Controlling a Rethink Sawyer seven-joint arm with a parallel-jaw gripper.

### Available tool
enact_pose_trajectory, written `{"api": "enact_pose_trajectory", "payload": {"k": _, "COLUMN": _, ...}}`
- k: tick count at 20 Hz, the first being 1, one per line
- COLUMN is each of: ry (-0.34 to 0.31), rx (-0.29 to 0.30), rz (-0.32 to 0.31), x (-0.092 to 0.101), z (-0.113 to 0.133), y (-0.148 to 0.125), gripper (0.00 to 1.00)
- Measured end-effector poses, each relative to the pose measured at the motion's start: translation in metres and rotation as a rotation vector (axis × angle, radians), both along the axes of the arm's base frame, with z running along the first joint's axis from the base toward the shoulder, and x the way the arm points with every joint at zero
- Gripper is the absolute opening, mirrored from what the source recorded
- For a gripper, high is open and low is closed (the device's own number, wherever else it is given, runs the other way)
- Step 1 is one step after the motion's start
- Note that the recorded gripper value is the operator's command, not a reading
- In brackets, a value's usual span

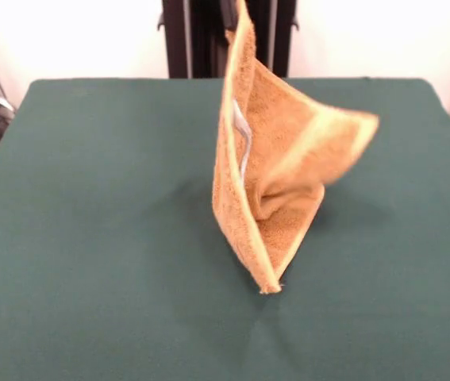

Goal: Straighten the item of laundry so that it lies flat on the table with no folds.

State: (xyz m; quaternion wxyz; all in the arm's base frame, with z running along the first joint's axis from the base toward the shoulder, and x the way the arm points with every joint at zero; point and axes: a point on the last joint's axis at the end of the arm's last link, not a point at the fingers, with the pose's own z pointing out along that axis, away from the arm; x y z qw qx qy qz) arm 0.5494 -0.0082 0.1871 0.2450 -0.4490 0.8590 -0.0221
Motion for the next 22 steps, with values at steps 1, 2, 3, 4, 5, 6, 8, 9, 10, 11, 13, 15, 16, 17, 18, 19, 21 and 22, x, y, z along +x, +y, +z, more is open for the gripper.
{"api": "enact_pose_trajectory", "payload": {"k": 1, "ry": -0.001, "rx": -0.005, "rz": 0.008, "x": -0.001, "z": -0.001, "y": 0.002, "gripper": 0.00}}
{"api": "enact_pose_trajectory", "payload": {"k": 2, "ry": -0.001, "rx": -0.008, "rz": 0.014, "x": -0.001, "z": -0.002, "y": 0.003, "gripper": 0.00}}
{"api": "enact_pose_trajectory", "payload": {"k": 3, "ry": -0.004, "rx": -0.020, "rz": 0.032, "x": -0.003, "z": -0.004, "y": 0.006, "gripper": 0.00}}
{"api": "enact_pose_trajectory", "payload": {"k": 4, "ry": -0.004, "rx": -0.024, "rz": 0.037, "x": -0.003, "z": -0.005, "y": 0.006, "gripper": 0.00}}
{"api": "enact_pose_trajectory", "payload": {"k": 5, "ry": -0.006, "rx": -0.031, "rz": 0.044, "x": -0.004, "z": -0.006, "y": 0.006, "gripper": 0.00}}
{"api": "enact_pose_trajectory", "payload": {"k": 6, "ry": -0.006, "rx": -0.036, "rz": 0.048, "x": -0.005, "z": -0.008, "y": 0.006, "gripper": 0.00}}
{"api": "enact_pose_trajectory", "payload": {"k": 8, "ry": -0.002, "rx": -0.041, "rz": 0.052, "x": -0.007, "z": -0.011, "y": 0.003, "gripper": 0.00}}
{"api": "enact_pose_trajectory", "payload": {"k": 9, "ry": -0.001, "rx": -0.041, "rz": 0.054, "x": -0.008, "z": -0.014, "y": 0.002, "gripper": 0.00}}
{"api": "enact_pose_trajectory", "payload": {"k": 10, "ry": 0.001, "rx": -0.042, "rz": 0.056, "x": -0.008, "z": -0.016, "y": 0.000, "gripper": 0.00}}
{"api": "enact_pose_trajectory", "payload": {"k": 11, "ry": 0.002, "rx": -0.042, "rz": 0.056, "x": -0.009, "z": -0.018, "y": -0.001, "gripper": 0.00}}
{"api": "enact_pose_trajectory", "payload": {"k": 13, "ry": 0.009, "rx": -0.037, "rz": 0.054, "x": -0.011, "z": -0.024, "y": -0.006, "gripper": 0.00}}
{"api": "enact_pose_trajectory", "payload": {"k": 15, "ry": 0.015, "rx": -0.033, "rz": 0.051, "x": -0.013, "z": -0.029, "y": -0.010, "gripper": 0.00}}
{"api": "enact_pose_trajectory", "payload": {"k": 16, "ry": 0.019, "rx": -0.031, "rz": 0.049, "x": -0.014, "z": -0.032, "y": -0.013, "gripper": 0.00}}
{"api": "enact_pose_trajectory", "payload": {"k": 17, "ry": 0.024, "rx": -0.028, "rz": 0.049, "x": -0.016, "z": -0.037, "y": -0.016, "gripper": 0.00}}
{"api": "enact_pose_trajectory", "payload": {"k": 18, "ry": 0.031, "rx": -0.021, "rz": 0.048, "x": -0.018, "z": -0.043, "y": -0.019, "gripper": 0.00}}
{"api": "enact_pose_trajectory", "payload": {"k": 19, "ry": 0.036, "rx": -0.014, "rz": 0.048, "x": -0.020, "z": -0.047, "y": -0.021, "gripper": 0.00}}
{"api": "enact_pose_trajectory", "payload": {"k": 21, "ry": 0.041, "rx": -0.006, "rz": 0.046, "x": -0.022, "z": -0.052, "y": -0.024, "gripper": 0.00}}
{"api": "enact_pose_trajectory", "payload": {"k": 22, "ry": 0.043, "rx": -0.001, "rz": 0.045, "x": -0.023, "z": -0.054, "y": -0.026, "gripper": 0.00}}
